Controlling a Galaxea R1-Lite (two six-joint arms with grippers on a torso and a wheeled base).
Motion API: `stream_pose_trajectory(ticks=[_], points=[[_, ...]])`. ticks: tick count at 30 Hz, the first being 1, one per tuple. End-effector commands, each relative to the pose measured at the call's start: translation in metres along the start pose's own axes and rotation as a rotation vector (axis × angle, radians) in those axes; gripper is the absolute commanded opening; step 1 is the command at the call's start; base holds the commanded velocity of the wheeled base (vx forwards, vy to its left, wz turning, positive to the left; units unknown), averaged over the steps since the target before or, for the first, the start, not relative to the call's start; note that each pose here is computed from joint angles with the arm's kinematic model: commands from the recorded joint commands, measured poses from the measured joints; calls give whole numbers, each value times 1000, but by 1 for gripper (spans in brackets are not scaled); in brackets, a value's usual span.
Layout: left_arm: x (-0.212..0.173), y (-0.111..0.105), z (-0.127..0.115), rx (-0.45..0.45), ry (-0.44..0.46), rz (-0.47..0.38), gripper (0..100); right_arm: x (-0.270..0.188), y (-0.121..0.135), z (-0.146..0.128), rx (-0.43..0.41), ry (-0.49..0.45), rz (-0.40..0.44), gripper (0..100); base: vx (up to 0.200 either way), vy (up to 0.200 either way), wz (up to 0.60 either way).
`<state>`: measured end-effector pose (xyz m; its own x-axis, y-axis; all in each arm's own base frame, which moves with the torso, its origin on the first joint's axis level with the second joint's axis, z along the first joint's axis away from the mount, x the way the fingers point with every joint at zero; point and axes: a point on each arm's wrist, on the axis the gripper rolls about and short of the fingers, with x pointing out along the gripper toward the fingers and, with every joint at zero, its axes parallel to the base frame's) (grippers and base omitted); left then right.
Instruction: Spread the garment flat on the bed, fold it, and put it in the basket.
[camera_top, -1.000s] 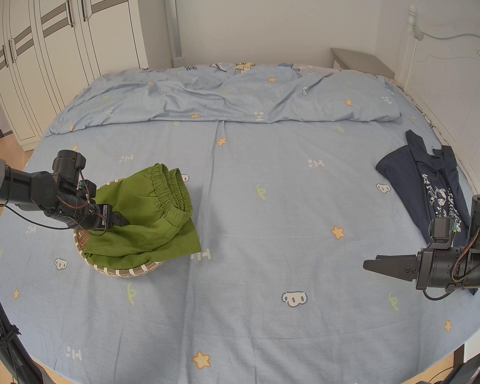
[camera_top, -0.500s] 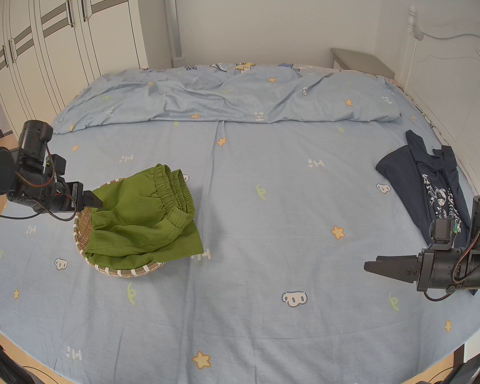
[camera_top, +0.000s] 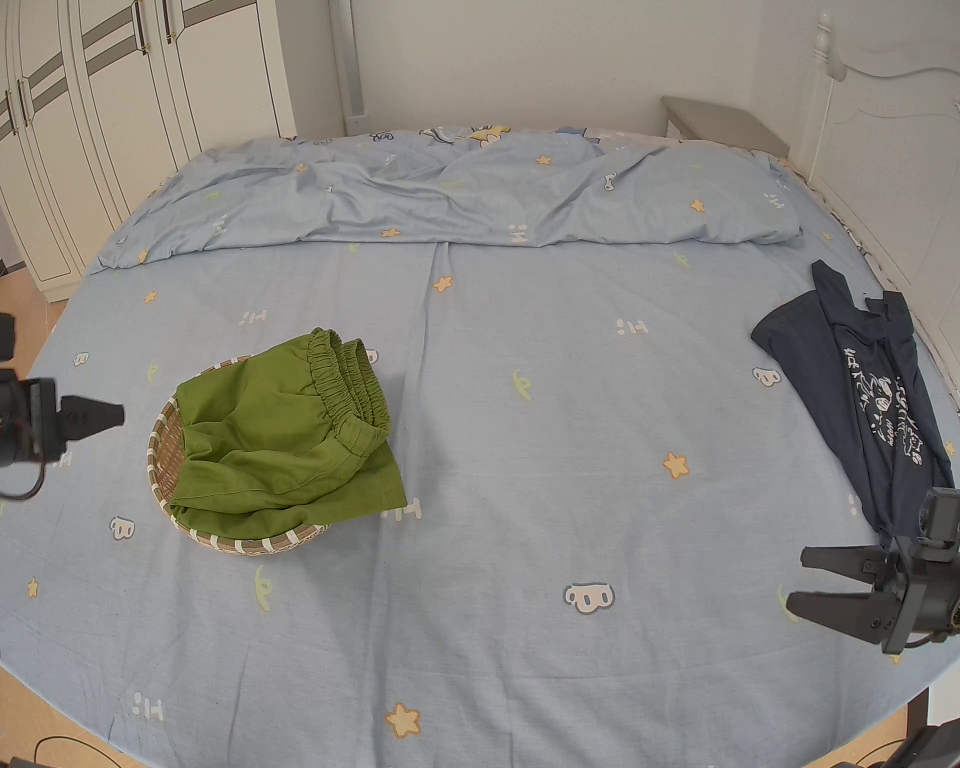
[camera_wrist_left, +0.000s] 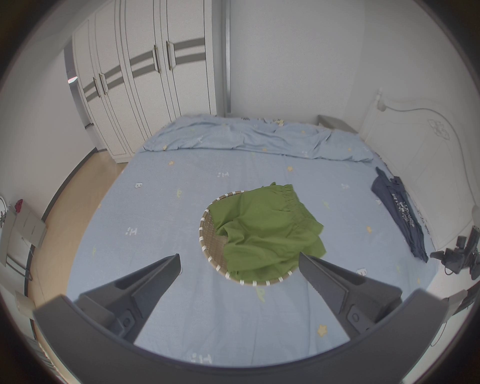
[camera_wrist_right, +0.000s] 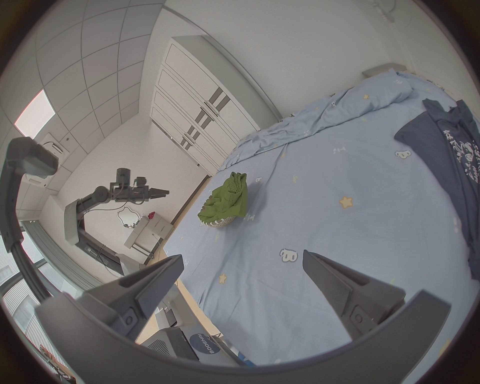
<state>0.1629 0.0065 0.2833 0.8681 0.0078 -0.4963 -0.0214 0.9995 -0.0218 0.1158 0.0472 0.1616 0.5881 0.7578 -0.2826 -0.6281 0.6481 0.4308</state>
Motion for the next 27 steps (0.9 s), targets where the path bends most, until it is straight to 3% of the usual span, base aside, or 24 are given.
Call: stream_pose_trajectory(ticks=[1, 3, 7, 14, 21, 25, 27], points=[[-120, -3, -109, 5, -258, -8, 100, -61, 29, -43, -84, -153, 4, 100, 0, 0, 0], [-133, -3, -145, -3, -216, -2, 100, -83, 42, -62, -83, -173, 35, 100, 0, 0, 0], [-145, -2, -176, -5, -229, -30, 100, -100, 49, -80, -70, -169, 22, 100, 0, 0, 0], [-127, -2, -203, -121, -154, -45, 100, -106, 51, -95, -75, -217, -24, 100, 0, 0, 0], [-111, 0, -235, -158, -138, -62, 100, -107, 50, -109, -64, -227, -60, 100, 0, 0, 0], [-96, 1, -259, -163, -222, -78, 100, -109, 49, -116, -68, -252, -113, 100, 0, 0, 0], [-85, 2, -264, -164, -297, -72, 100, -106, 43, -120, -47, -271, -229, 100, 0, 0, 0]])
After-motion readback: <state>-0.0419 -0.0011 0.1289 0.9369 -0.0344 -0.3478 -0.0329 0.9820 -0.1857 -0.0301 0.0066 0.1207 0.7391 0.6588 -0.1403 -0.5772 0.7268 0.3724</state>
